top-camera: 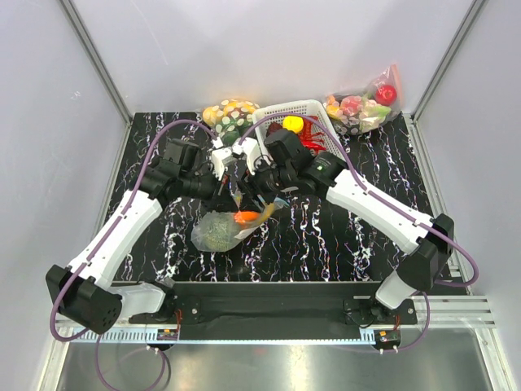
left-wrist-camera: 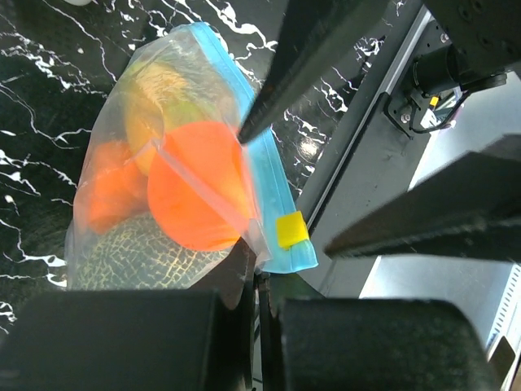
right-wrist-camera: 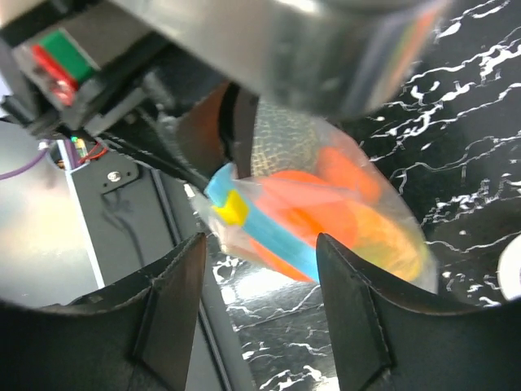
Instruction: Open the zip-top bag and remove the fake food
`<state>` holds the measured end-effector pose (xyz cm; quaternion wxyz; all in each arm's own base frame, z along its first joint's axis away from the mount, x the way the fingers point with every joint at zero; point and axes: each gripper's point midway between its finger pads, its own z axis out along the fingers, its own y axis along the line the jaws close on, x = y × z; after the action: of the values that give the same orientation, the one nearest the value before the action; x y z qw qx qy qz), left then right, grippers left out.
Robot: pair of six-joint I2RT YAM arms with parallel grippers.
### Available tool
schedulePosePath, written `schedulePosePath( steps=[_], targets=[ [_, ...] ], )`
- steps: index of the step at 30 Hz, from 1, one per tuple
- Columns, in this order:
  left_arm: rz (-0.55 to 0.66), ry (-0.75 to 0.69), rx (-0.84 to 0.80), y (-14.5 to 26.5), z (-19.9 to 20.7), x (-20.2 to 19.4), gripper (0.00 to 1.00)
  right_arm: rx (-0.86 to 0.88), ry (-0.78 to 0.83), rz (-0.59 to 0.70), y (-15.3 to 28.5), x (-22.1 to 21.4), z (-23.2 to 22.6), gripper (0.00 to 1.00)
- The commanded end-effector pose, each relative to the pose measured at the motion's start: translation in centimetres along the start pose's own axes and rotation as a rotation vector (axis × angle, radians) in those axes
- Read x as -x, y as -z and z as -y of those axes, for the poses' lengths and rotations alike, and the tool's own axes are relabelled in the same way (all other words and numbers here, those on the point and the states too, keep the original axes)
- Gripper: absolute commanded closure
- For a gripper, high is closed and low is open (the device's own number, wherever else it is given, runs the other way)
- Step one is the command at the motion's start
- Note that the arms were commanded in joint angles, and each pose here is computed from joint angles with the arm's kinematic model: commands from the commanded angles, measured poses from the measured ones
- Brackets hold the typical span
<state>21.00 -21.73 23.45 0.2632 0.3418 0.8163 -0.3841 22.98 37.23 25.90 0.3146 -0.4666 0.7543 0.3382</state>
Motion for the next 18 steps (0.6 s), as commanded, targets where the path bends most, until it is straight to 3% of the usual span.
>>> schedulePosePath(
  steps=[1, 7, 18],
  targets=[
    [0.049, -0.049, -0.033, 0.8, 1.2, 0.9, 1.00, -0.046, 0.084, 0.065, 1.1, 1.5, 0.2, 0.37],
    [0.042, -0.048, 0.004, 1.0, 0.7, 0.5, 1.00, -0.061, 0.097, 0.071, 0.2, 1.4, 0.8, 0.44],
    [0.029, -0.039, 0.022, 0.8, 0.2, 0.2, 1.00, -0.041, 0.108, 0.069, -0.8, 1.4, 1.0, 0.46]
  ],
)
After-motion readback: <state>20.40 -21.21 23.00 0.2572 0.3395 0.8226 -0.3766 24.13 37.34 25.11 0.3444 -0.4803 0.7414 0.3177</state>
